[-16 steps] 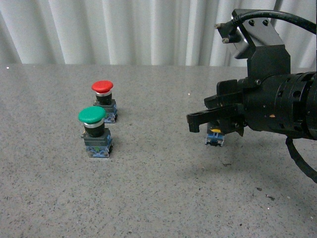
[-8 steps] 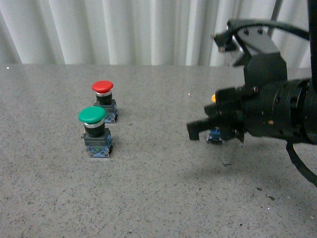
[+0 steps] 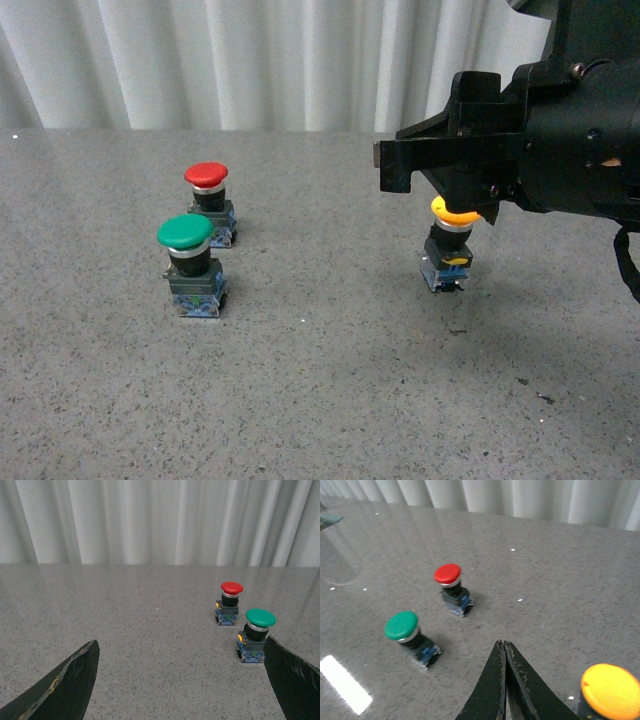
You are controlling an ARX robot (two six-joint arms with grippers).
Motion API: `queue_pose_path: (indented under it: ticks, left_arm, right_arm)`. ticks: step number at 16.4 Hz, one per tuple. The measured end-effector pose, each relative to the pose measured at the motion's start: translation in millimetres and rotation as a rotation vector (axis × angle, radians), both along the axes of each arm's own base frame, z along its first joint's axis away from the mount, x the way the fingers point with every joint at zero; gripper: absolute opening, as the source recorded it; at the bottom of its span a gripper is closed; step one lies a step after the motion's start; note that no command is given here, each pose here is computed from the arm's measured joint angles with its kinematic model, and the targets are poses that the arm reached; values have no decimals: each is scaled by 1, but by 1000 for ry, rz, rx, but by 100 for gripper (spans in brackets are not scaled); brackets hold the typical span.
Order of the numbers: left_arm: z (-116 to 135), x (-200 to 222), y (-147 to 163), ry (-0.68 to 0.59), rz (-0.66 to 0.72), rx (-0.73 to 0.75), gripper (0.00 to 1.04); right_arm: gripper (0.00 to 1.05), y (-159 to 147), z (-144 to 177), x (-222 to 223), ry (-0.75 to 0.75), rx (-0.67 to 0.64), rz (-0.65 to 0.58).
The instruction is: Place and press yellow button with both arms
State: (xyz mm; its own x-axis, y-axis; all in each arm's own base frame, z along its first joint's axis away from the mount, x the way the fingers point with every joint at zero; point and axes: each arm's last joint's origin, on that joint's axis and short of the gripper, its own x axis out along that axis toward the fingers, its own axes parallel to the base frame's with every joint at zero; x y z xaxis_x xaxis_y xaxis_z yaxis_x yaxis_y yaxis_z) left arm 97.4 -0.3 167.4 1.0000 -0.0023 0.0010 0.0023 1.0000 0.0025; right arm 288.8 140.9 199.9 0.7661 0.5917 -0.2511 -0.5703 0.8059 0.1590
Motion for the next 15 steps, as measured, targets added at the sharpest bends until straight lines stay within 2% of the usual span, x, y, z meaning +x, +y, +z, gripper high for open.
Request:
queue_pose_path:
  ticks: [2, 4, 6, 8, 9, 10, 12, 13, 15]
  left_arm:
    - [0, 0, 0, 0, 0, 0, 98]
    - [0, 0, 0, 0, 0, 0, 98]
    - [0, 0, 0, 0, 0, 0, 98]
    - [0, 0, 0, 0, 0, 0, 98]
    - [0, 0, 0, 0, 2, 0, 98]
    - [0, 0, 0, 0, 2, 0, 98]
    - [0, 0, 0, 0, 0, 0, 98]
    - [0, 0, 0, 0, -1, 0, 98]
    - [0, 0, 0, 0, 0, 0, 98]
  right_arm:
    - [2, -1, 11, -14, -24, 57, 48]
    - [2, -16, 38, -22, -100, 142, 18]
    - [2, -42, 55, -41, -154, 190, -66]
    - [2, -74, 44, -74, -202, 10, -453]
    - [2, -101, 37, -92, -199, -55, -583]
    - [2, -126, 34, -114, -204, -75, -640]
    - [2, -143, 31, -148, -261, -65, -662]
    - [2, -142, 30, -156, -309, -50, -643]
    - [2, -141, 16, -160, -297, -60, -633]
